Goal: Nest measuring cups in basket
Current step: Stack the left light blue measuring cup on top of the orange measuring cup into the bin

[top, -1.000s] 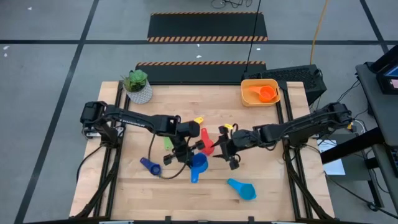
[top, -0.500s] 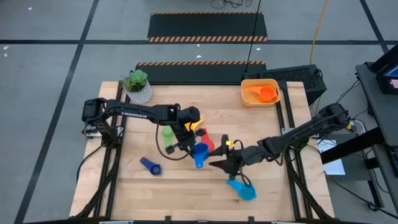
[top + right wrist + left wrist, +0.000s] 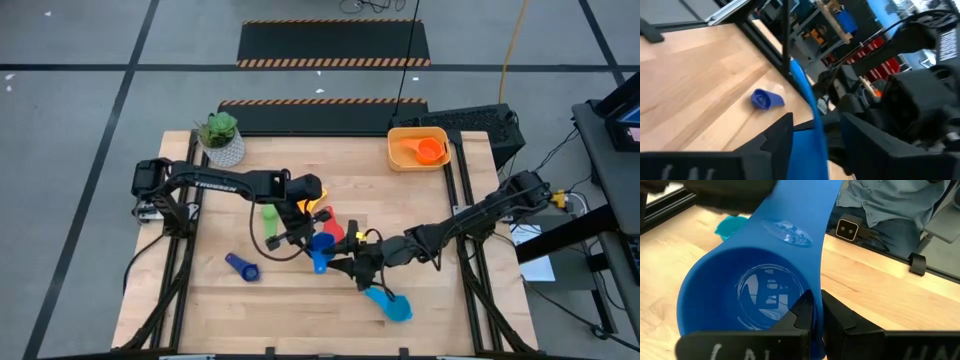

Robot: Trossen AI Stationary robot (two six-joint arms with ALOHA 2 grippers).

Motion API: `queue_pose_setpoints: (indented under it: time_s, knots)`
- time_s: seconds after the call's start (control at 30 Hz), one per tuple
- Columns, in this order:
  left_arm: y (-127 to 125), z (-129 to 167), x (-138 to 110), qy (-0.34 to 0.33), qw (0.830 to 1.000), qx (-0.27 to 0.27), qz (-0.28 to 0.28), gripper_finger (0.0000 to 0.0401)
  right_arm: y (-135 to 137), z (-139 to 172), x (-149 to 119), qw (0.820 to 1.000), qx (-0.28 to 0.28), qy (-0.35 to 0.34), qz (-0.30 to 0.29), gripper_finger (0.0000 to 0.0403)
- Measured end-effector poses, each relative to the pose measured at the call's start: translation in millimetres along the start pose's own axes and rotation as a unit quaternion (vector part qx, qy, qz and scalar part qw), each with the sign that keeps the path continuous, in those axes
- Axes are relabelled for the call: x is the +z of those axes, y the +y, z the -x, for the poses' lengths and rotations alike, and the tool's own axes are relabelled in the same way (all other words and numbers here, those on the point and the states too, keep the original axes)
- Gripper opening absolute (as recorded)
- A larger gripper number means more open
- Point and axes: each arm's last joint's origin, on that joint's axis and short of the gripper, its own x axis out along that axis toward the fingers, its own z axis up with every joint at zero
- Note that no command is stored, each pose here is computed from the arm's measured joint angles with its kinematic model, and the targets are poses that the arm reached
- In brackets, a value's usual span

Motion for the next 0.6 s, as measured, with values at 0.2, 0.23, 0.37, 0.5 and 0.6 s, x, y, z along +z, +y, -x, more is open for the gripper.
queue_pose_setpoints:
  time_s: [0.2, 0.23, 0.37, 0.5, 0.6]
  knots:
    - [2, 0, 2, -0.006, 1.000, 0.007, -0.008, 0.0025, -8, -4, -8, 0.998, 0.031, -0.023, -0.047, 0.0079]
    - [2, 0, 2, -0.006, 1.000, 0.007, -0.007, 0.0025, -10, -5, -9, 0.998, 0.029, -0.020, -0.050, 0.0063]
    - [2, 0, 2, -0.007, 1.000, 0.006, 0.012, 0.0026, -10, -5, -9, 0.998, 0.025, -0.018, -0.048, 0.0009]
    - [4, -3, 4, 0.004, 0.996, 0.030, 0.080, 0.0028, -11, -4, -10, 0.998, 0.021, -0.008, -0.055, 0.0010]
    - [4, -3, 5, 0.040, 0.988, 0.083, 0.123, 0.0045, -13, 2, -11, 0.998, 0.015, 0.026, -0.051, 0.0003]
